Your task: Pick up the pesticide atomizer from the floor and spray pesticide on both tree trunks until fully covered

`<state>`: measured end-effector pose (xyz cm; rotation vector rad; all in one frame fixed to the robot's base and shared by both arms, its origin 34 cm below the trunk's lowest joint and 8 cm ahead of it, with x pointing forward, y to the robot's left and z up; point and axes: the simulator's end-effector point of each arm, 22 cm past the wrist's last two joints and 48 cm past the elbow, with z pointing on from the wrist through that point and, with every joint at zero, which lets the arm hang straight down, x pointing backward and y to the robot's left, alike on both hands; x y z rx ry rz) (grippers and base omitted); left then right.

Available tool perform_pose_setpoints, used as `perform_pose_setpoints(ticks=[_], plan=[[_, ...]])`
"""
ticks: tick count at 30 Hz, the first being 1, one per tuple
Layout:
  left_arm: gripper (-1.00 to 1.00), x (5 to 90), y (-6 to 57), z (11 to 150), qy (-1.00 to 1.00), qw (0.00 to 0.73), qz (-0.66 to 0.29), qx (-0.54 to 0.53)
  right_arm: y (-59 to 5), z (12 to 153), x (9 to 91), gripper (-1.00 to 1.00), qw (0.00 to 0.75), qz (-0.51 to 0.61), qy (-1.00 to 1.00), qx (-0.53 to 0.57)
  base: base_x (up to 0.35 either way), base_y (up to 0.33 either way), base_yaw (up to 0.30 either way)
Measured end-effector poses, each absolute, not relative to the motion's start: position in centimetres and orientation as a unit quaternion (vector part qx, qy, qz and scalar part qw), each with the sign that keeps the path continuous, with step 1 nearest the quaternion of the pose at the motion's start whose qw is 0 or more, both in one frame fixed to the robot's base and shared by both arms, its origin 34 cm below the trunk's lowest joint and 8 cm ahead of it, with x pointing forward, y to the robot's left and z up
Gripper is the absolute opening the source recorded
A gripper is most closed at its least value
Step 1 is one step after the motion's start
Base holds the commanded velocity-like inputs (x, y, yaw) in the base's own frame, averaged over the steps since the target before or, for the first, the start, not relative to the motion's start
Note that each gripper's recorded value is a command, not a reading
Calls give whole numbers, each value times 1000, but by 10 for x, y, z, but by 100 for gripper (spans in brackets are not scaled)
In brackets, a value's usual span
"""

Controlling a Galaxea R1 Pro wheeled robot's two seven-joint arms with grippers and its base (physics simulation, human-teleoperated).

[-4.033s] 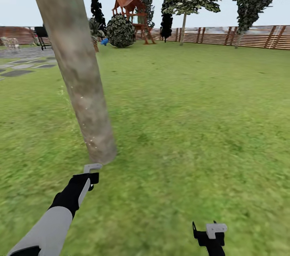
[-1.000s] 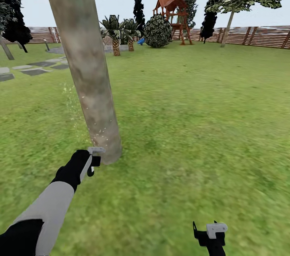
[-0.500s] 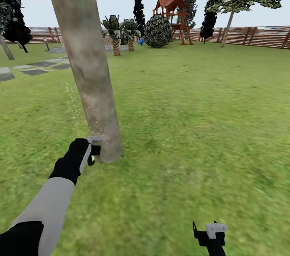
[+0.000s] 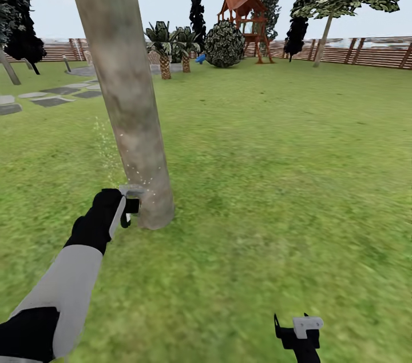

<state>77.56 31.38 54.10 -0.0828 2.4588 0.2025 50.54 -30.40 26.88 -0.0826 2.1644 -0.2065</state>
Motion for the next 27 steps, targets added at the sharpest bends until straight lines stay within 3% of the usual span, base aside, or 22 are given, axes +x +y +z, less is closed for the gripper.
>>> perform_pose_setpoints(ticks=[4,10,16,27], plan=[[-100,775,336,547,940,325,92,-40,-304,269,506,100,465,-84,881,-34,0,0,0],[-100,786,278,587,932,359,49,-28,-304,269,506,100,465,-84,881,-34,0,0,0],[-100,785,309,594,928,364,74,-38,-304,269,505,100,464,-84,881,-34,0,0,0],[-100,792,297,617,918,389,73,-26,-304,269,506,100,465,-84,881,-34,-54,7,0]])
